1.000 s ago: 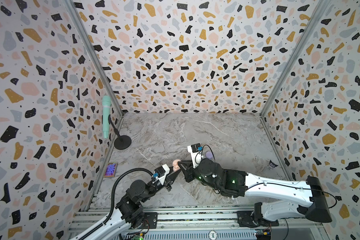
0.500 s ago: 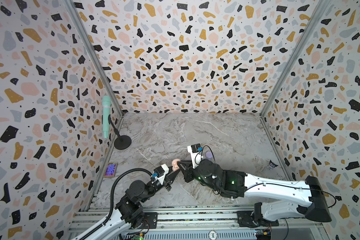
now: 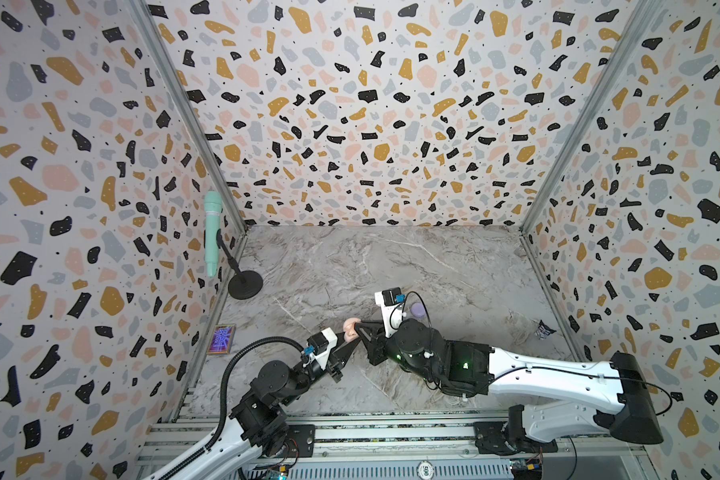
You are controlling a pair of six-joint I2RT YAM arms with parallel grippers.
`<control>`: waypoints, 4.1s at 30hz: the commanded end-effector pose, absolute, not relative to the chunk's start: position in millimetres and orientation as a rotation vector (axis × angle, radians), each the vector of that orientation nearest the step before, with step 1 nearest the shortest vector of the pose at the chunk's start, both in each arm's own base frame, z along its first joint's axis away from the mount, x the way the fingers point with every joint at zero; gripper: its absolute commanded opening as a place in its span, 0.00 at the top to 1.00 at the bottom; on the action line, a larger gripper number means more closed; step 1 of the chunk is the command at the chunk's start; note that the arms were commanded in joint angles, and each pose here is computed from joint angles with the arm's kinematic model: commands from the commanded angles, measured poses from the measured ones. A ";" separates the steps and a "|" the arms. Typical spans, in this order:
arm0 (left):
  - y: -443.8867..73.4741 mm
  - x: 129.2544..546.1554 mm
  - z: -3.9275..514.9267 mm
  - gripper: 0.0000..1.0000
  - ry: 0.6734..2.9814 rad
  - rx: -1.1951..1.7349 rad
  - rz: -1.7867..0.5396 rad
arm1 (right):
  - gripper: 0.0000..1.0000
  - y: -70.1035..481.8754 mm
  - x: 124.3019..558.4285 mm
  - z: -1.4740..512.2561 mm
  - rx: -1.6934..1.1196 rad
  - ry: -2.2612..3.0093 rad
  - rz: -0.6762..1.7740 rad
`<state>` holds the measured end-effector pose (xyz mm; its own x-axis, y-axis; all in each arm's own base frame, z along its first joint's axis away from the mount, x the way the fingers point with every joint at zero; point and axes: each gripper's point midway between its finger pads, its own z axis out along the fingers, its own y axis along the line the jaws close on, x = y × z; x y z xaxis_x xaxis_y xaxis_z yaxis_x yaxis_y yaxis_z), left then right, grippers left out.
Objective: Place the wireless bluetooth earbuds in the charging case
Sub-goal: 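Lower the peach earbud into the case slot with the right gripper, then open the right gripper and draw it back from the case, then move the right gripper over the second peach earbud on the table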
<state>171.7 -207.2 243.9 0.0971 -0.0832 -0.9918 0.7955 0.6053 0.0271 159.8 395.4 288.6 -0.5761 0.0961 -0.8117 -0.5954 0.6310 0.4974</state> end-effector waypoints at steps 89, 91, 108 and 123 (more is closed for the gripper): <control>-167.3 167.4 286.7 1.00 1.137 0.587 -0.527 | 0.01 295.7 219.4 193.3 -0.291 2.305 0.747; -165.2 167.9 288.3 1.00 1.132 0.579 -0.517 | 0.03 306.6 219.3 179.5 -0.335 2.362 0.733; -160.3 167.6 290.7 1.00 1.123 0.560 -0.500 | 0.32 398.9 215.3 96.8 -0.552 2.588 0.773; -160.0 167.0 291.4 1.00 1.116 0.561 -0.500 | 0.43 440.1 211.4 61.0 -0.498 2.746 0.687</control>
